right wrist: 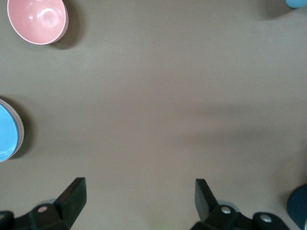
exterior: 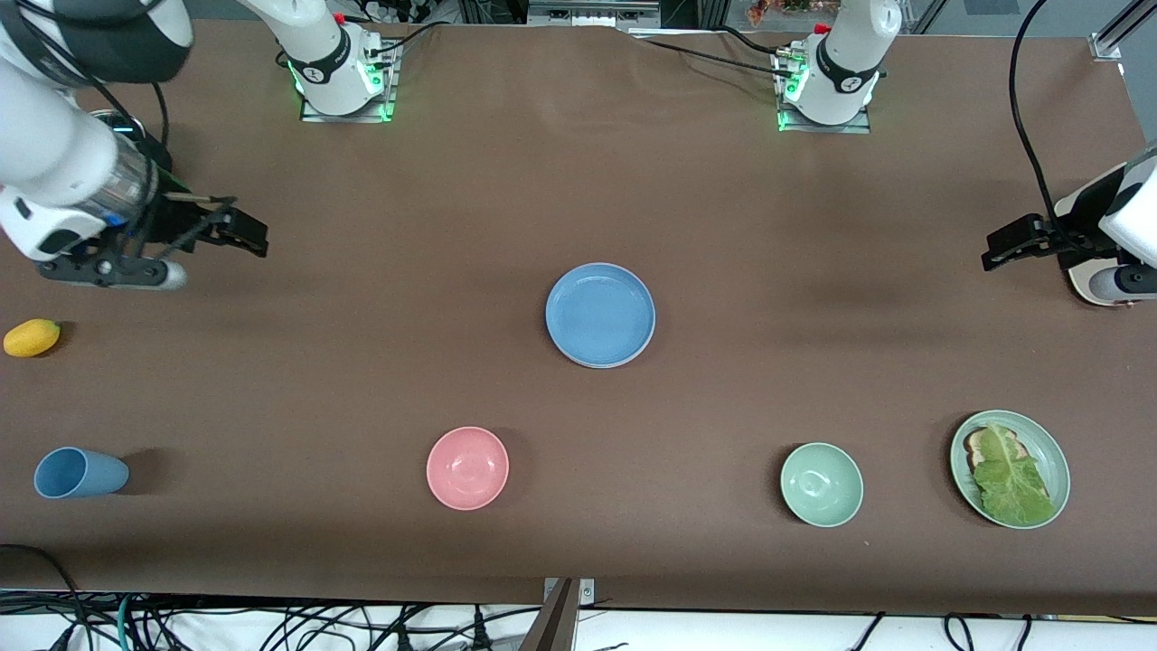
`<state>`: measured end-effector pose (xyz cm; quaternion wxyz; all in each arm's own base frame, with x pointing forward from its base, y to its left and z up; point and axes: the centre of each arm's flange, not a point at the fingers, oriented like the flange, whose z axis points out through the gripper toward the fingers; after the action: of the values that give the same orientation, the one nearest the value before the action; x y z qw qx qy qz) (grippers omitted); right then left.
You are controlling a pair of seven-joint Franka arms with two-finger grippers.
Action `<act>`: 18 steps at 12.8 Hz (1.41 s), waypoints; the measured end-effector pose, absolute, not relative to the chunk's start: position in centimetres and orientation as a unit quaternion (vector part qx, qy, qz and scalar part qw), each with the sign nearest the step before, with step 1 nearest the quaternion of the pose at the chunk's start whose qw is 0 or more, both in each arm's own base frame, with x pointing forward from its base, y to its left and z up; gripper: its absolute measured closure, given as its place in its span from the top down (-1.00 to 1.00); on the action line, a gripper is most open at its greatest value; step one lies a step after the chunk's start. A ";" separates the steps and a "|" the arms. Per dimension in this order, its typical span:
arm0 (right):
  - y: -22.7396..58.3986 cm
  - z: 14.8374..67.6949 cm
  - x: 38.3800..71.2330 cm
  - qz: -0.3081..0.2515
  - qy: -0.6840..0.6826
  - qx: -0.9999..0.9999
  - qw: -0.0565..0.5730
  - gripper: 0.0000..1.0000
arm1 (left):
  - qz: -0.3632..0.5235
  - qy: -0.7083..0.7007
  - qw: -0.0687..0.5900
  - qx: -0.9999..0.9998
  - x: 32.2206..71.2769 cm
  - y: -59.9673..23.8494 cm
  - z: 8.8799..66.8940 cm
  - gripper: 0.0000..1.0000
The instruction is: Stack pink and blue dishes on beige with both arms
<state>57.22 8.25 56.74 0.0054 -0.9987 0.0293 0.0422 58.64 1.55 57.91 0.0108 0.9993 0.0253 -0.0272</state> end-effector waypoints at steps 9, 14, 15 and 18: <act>7.0 57.8 56.6 0.040 0.007 -0.999 0.007 1.00 | -0.016 0.025 0.011 0.999 59.0 1.5 57.9 1.00; 7.0 58.8 55.9 0.054 0.006 -0.998 0.006 1.00 | -0.015 0.025 0.011 1.000 59.0 1.5 58.0 1.00; 7.0 58.9 55.8 0.056 0.005 -0.998 0.005 1.00 | -0.014 0.025 0.011 1.000 59.0 1.5 58.0 1.00; 6.8 59.1 55.4 0.063 0.006 -0.998 0.004 1.00 | -0.014 0.025 0.011 1.000 59.0 1.5 58.0 1.00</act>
<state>55.41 6.84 59.14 0.0045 -0.9980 0.0056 0.0631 59.04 1.48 57.98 0.0108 0.9995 0.0247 -0.0141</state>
